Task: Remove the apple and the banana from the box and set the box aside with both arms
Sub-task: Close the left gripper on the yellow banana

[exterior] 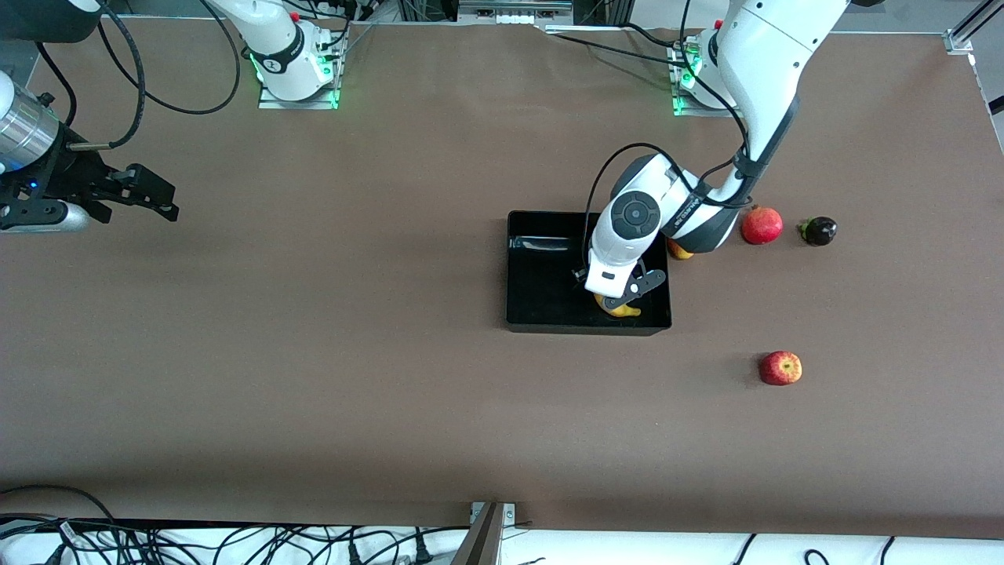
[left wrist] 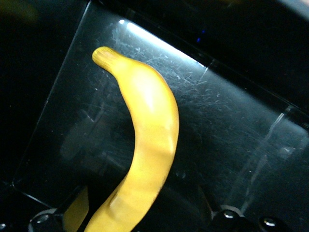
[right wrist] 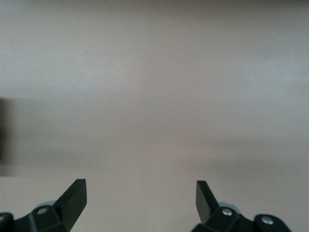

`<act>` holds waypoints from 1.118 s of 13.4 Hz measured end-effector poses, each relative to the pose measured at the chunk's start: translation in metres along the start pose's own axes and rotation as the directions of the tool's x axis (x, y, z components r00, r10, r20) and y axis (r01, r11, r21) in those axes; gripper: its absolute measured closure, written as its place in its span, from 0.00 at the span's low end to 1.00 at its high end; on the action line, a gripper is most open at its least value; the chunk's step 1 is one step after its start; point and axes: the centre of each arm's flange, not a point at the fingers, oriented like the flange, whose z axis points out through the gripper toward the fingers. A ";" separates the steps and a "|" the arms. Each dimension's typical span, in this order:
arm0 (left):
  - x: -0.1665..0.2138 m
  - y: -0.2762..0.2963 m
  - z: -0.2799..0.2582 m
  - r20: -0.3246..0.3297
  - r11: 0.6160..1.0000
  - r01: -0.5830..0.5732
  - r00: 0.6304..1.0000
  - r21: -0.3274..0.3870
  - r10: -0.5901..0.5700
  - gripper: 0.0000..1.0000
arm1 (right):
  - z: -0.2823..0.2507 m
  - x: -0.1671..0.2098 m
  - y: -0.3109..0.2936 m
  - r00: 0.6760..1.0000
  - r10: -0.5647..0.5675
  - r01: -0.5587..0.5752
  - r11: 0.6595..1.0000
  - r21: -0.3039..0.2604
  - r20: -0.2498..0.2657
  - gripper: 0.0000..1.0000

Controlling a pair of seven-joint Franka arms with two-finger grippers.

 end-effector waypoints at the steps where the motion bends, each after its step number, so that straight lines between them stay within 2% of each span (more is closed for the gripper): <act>1: -0.002 0.000 0.006 -0.021 1.000 0.002 1.000 -0.002 -0.002 0.00 | 0.000 0.000 0.000 1.000 0.000 0.000 1.000 0.000 0.000 0.00; 3: -0.006 -0.001 0.025 -0.055 1.000 0.013 0.998 0.008 -0.013 0.00 | 0.000 0.000 0.000 1.000 0.000 0.000 1.000 0.000 0.000 0.00; 6: -0.008 0.001 0.038 -0.075 1.000 0.030 0.997 0.001 -0.029 0.29 | 0.000 0.000 0.000 1.000 0.000 0.000 1.000 0.000 0.000 0.00; 7: -0.008 0.001 0.037 -0.078 1.000 0.031 0.997 0.000 -0.031 0.43 | 0.000 0.000 0.000 1.000 0.000 0.000 1.000 0.000 0.000 0.00; 9: -0.008 0.002 0.035 -0.079 1.000 0.030 0.996 -0.005 -0.030 0.64 | 0.000 0.000 0.000 1.000 0.000 0.000 1.000 0.000 0.000 0.00; 13: -0.007 0.006 0.001 -0.074 0.998 0.033 0.997 0.049 -0.029 0.82 | 0.000 0.000 0.000 1.000 0.000 0.000 1.000 0.000 0.000 0.00; 15: 0.009 0.002 -0.054 -0.010 0.997 0.015 1.000 0.069 -0.014 0.94 | 0.000 0.000 0.000 1.000 0.000 0.000 1.000 0.000 0.000 0.00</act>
